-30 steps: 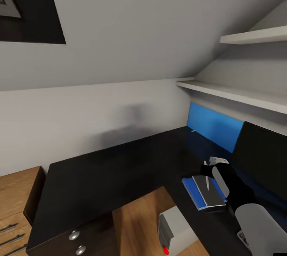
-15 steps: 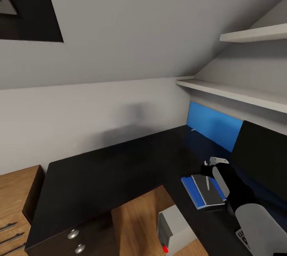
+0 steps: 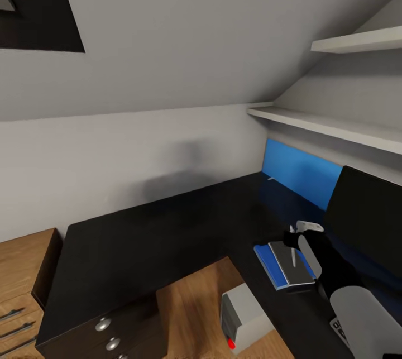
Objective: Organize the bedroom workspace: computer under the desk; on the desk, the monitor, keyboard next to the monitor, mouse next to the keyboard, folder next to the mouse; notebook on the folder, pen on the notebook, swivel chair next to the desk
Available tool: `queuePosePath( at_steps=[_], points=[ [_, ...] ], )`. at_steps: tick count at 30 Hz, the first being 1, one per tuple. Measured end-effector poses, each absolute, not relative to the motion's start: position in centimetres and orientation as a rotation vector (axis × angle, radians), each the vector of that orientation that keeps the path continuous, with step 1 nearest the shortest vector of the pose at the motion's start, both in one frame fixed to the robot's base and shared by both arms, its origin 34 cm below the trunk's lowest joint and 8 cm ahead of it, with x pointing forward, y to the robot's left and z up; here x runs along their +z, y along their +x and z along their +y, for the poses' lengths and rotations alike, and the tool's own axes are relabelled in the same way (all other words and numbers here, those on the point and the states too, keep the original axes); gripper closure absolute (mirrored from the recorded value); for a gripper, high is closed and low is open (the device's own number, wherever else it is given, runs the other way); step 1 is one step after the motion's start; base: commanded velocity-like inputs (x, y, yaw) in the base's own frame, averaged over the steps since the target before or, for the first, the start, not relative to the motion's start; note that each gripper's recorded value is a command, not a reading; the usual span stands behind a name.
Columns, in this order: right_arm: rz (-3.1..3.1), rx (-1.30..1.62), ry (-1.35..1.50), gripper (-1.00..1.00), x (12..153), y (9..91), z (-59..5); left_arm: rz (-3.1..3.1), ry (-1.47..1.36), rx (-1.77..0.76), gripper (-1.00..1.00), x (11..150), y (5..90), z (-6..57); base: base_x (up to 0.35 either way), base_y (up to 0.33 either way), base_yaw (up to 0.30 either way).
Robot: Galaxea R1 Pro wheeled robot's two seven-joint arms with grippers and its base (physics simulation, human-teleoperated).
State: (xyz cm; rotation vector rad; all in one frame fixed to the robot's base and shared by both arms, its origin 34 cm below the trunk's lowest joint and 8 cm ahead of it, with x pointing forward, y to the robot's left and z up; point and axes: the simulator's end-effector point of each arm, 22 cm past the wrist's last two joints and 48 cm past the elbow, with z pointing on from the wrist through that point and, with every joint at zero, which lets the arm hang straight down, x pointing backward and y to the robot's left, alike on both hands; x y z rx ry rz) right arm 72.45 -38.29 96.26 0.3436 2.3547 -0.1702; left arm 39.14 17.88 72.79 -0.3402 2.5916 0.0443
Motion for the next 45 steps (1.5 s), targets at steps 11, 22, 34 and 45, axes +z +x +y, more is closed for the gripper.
queuePosePath(
  at_steps=[11,22,34,45],
  points=[
    [2.333,-0.192,0.360,1.00,95.1,72.7,-38.9,2.606,-0.341,0.039,-1.00,72.4,38.8,17.7,0.000,0.000,0.000],
    [2.322,-0.195,0.360,1.00,94.4,73.2,-38.9,2.587,-0.352,0.010,-1.00,72.8,39.9,17.0,0.000,0.000,0.000],
    [2.265,-0.198,0.366,1.00,94.4,74.4,-39.2,2.584,-0.353,0.006,-1.00,72.0,40.5,16.9,0.000,0.000,0.000],
    [2.263,-0.198,0.367,1.00,93.5,74.8,-39.3,2.583,-0.354,0.009,-1.00,71.1,40.9,17.0,0.000,0.000,0.000]
  ],
)
